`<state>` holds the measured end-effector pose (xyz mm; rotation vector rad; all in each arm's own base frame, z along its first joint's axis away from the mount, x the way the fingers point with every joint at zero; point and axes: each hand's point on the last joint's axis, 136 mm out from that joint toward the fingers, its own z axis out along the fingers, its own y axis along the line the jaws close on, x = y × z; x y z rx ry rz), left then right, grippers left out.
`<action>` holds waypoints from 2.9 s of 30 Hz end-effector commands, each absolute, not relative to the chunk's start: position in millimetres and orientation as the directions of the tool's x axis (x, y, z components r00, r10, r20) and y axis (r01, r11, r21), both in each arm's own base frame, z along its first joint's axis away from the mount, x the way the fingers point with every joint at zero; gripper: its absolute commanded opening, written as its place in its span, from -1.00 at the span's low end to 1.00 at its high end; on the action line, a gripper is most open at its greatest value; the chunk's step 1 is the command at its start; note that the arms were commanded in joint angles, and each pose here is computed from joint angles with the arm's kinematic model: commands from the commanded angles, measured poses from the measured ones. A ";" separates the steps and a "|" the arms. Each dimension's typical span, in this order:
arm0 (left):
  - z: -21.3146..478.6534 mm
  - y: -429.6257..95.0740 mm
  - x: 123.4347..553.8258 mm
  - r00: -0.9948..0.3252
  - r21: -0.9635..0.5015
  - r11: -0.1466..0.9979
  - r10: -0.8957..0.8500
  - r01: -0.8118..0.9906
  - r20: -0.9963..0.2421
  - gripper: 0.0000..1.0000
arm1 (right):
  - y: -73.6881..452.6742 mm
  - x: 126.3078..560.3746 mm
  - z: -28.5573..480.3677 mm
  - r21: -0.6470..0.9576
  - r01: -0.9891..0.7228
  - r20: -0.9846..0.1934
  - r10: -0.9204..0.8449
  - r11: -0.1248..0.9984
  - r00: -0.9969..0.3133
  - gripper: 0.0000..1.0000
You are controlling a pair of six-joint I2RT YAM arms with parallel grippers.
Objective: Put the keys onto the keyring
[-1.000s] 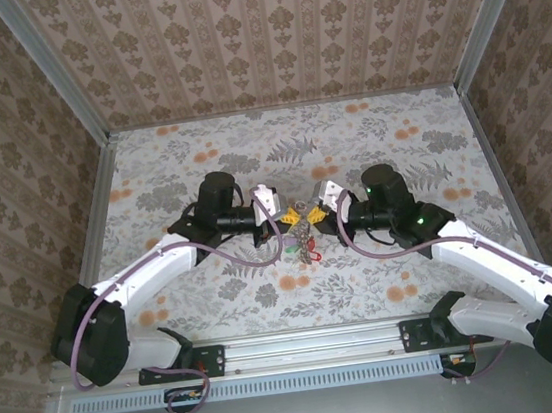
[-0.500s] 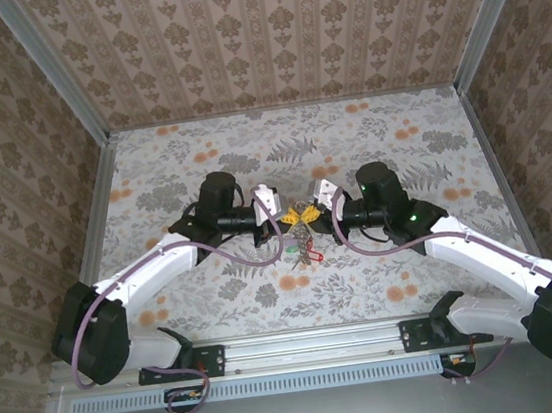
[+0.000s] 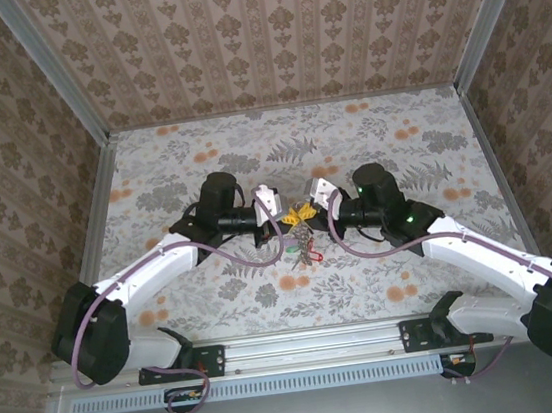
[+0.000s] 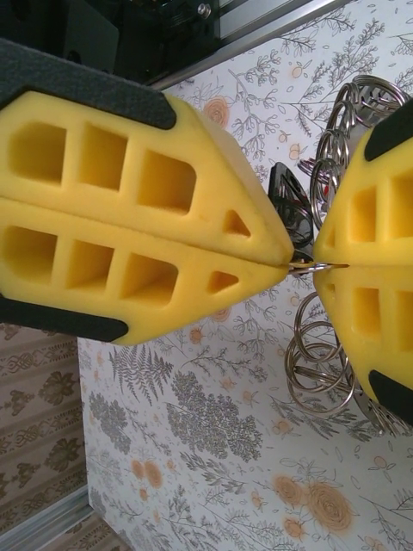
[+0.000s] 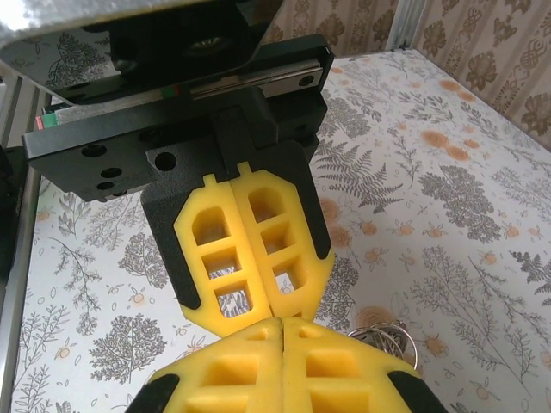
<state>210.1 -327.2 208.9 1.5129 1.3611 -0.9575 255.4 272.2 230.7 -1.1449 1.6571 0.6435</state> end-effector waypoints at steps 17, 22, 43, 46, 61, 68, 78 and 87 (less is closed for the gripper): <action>222.1 -330.2 206.6 0.147 0.139 -0.048 0.285 0.989 -0.947 -1.00 | 240.4 280.1 219.1 -0.083 -0.768 -0.882 -0.406 0.635 -0.241 -1.00; 221.7 -330.8 207.5 0.153 0.146 -0.047 0.281 0.988 -0.947 -1.00 | 242.7 277.9 216.6 0.042 -0.768 -0.865 -0.362 0.639 -0.347 -1.00; 218.2 -331.6 212.0 0.145 0.148 -0.007 0.247 0.989 -0.958 -1.00 | 231.0 278.1 194.8 0.161 -0.727 -0.841 -0.293 0.667 -0.455 -0.60; 218.9 -331.4 211.0 0.148 0.148 -0.017 0.243 0.989 -0.959 -1.00 | 230.1 275.6 208.4 0.116 -0.750 -0.870 -0.297 0.651 -0.393 -0.55; 228.7 -328.7 202.4 0.155 0.132 -0.115 0.215 0.984 -0.964 -1.00 | 259.0 248.5 228.0 -0.145 -0.944 -0.888 -0.460 0.297 -0.008 -0.41; 230.6 -329.6 202.1 0.150 0.125 -0.123 0.215 0.984 -0.965 -1.00 | 263.6 243.6 224.8 -0.134 -0.957 -0.894 -0.448 0.256 0.005 -0.47; 234.7 -330.1 200.7 0.153 0.126 -0.140 0.205 0.982 -0.967 -1.00 | 268.8 250.0 224.8 -0.141 -0.957 -0.899 -0.438 0.252 0.017 -0.64; 233.4 -329.7 200.6 0.146 0.118 -0.142 0.205 0.983 -0.968 -1.00 | 272.2 248.4 222.4 -0.122 -0.964 -0.907 -0.421 0.236 0.012 -0.64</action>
